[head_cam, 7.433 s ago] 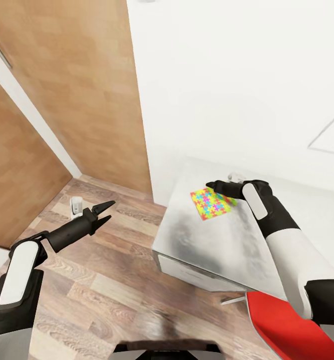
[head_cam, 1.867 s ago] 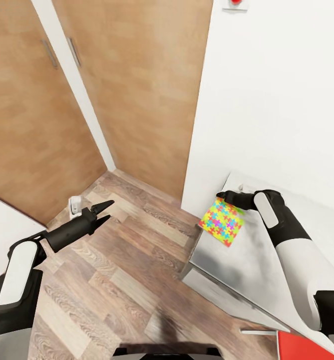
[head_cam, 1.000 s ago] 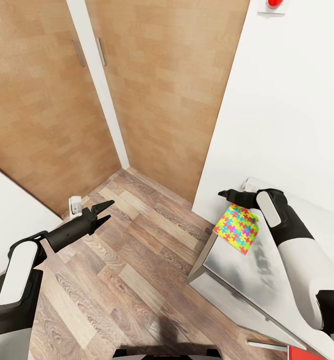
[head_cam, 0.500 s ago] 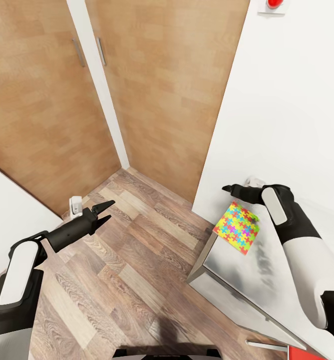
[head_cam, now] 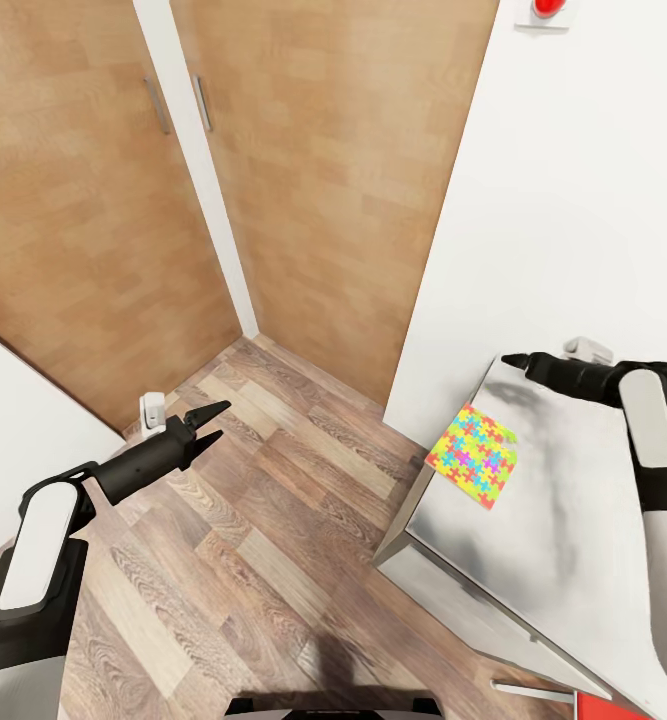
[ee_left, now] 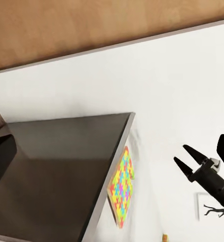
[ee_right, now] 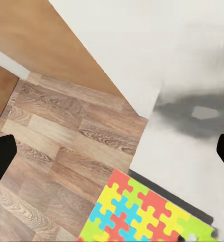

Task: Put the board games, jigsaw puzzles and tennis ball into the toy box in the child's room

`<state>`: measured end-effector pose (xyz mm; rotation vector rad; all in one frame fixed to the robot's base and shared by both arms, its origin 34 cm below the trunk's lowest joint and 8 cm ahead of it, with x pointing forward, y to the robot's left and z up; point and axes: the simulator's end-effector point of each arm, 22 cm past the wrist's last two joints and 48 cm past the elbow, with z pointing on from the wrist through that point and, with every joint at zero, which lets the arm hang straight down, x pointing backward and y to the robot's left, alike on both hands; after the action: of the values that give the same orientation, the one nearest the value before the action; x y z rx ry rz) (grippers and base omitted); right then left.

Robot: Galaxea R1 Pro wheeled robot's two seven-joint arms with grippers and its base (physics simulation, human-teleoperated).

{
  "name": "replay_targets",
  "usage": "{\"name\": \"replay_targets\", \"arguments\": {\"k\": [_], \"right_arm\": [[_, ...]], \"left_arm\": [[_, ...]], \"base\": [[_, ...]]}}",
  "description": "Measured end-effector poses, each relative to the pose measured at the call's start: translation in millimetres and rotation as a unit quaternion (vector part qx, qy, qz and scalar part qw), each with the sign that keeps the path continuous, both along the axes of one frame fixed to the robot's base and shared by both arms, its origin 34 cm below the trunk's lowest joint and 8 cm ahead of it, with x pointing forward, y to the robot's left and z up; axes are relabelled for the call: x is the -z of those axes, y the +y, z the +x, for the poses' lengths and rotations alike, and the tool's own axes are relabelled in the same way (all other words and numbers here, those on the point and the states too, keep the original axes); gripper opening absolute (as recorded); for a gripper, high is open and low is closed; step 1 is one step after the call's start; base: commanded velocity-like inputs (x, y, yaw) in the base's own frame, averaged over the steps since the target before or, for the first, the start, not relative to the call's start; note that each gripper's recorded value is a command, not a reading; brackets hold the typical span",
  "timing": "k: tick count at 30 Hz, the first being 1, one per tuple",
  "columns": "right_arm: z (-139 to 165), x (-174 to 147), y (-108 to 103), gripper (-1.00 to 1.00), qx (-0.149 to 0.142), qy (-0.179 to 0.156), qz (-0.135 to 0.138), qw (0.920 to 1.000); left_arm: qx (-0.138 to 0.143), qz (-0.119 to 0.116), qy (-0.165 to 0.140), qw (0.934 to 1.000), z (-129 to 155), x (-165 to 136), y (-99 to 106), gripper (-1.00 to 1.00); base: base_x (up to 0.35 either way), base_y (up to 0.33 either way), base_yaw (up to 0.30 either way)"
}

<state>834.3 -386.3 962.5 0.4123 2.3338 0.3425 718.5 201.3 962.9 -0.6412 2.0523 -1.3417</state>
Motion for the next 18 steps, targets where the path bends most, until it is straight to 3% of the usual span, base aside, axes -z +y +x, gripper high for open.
{"name": "replay_targets", "arguments": {"k": [4,8,18], "right_arm": [[-18.5,-10.0,-21.8,1.00,0.020,-0.010,0.016,0.9996],[-42.9,0.0,-38.5,1.00,0.036,-0.003,0.020,0.9992],[-89.1,29.7,-47.1,1.00,0.041,0.028,0.031,0.9983]], "left_arm": [[0.000,0.000,0.000,1.0000,-0.1,-0.1,-0.1,1.00],[0.000,0.000,0.000,1.0000,-0.1,0.0,-0.2,1.00],[0.000,0.000,0.000,1.0000,-0.1,0.2,-0.2,1.00]], "base": [[0.000,0.000,0.000],[0.000,0.000,0.000],[0.000,0.000,0.000]]}}
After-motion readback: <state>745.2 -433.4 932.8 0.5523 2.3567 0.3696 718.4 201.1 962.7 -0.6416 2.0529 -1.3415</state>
